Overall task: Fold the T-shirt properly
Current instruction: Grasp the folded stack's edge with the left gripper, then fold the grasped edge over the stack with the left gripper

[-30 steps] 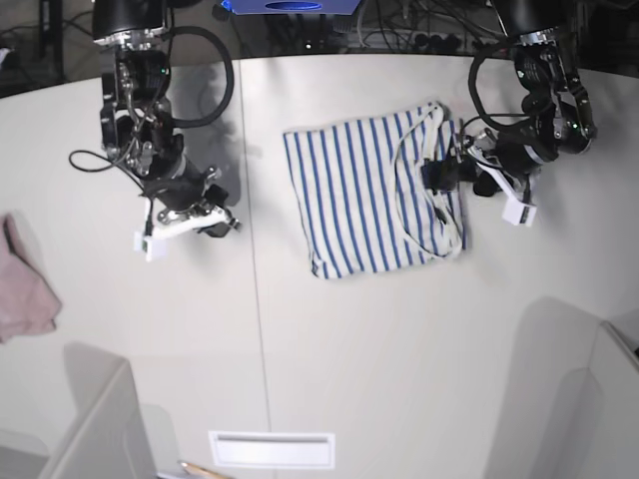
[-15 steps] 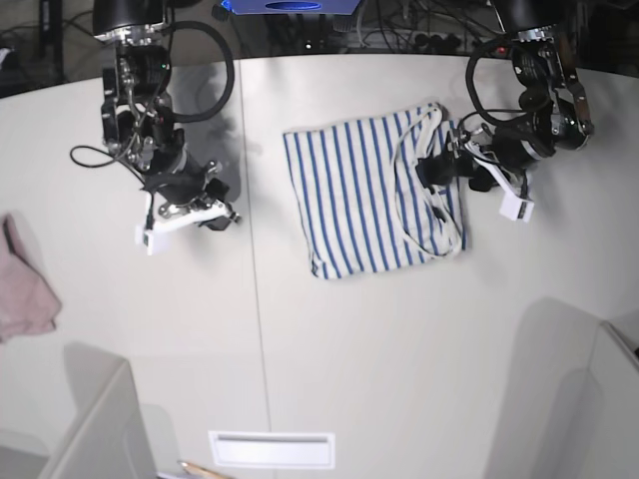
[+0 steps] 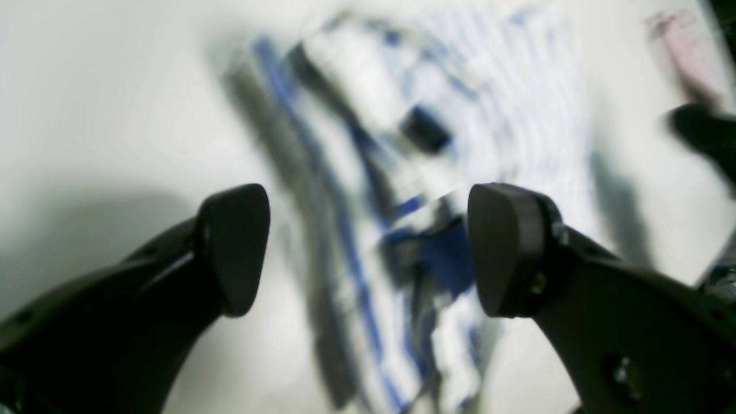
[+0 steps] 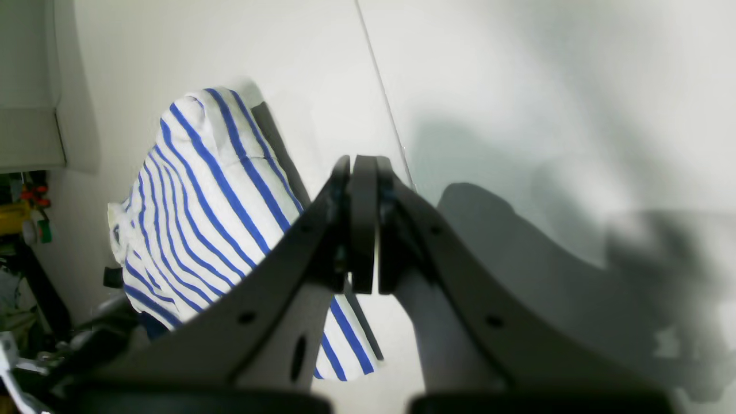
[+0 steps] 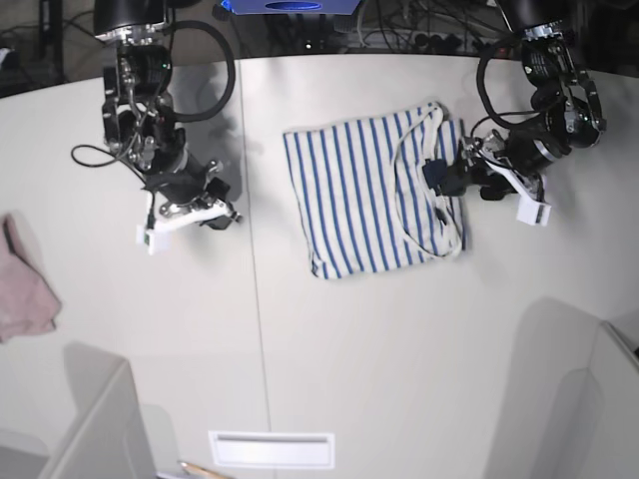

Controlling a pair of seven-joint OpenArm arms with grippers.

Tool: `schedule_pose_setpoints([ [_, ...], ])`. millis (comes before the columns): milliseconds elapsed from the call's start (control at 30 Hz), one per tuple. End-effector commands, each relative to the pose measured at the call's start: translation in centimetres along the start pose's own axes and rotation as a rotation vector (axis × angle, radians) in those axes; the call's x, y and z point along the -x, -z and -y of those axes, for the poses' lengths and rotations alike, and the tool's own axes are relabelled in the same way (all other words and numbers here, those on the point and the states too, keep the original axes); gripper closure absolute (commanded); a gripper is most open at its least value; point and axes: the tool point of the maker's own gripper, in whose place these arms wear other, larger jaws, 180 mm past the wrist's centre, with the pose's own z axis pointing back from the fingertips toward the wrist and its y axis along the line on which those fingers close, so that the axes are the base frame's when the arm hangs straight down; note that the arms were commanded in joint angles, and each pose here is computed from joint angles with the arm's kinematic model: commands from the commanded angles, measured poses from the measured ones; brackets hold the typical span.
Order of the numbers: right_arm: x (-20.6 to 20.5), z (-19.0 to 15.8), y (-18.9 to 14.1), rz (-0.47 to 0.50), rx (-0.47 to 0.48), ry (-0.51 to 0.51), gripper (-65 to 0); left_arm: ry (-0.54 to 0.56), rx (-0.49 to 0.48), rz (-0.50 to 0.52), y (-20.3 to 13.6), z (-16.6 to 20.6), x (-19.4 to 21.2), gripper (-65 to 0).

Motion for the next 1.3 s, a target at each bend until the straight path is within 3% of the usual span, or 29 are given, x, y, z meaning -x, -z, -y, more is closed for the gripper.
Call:
schedule_pose_setpoints([
  [0,-1.2,-0.9,-0.3,0.038,-0.029,-0.017,0.0,0.019,0.032,0.016,0.4,0.7,-0.6,-51.8],
  [233,0.0,-1.8,-0.1,0.006,-0.049,-0.041,0.0,-0.009,0.089,0.001,2.5,2.2,-0.3,-51.8],
  [467,0.4,-2.1,0.0,-0.006,-0.054,-0.049,0.0,0.087,0.081,0.057,0.7,3.7,-2.2,-51.8],
  [600,0.4,-2.1,0.0,-0.004,-0.054,-0.049,0.0,0.078,0.06,0.08,0.1,3.0,-2.7,-51.8],
  [800,0.2,-2.0,0.0,0.003,-0.052,-0.046,0.0,0.016,0.117,-0.002,3.1,3.3,-0.7,-51.8],
  [1033,0.1,-1.8,0.0,0.003,-0.049,-0.046,0.0,-0.052,0.114,-0.047,4.4,2.1,0.5,-51.5],
  [1100,0.1,-1.9,0.0,0.005,-0.049,-0.046,0.0,-0.065,0.111,-0.057,4.6,1.8,0.9,-47.1],
  [1267,0.0,-1.8,0.0,0.009,-0.048,-0.047,0.0,-0.075,0.088,-0.09,4.8,0.9,1.8,-18.6],
])
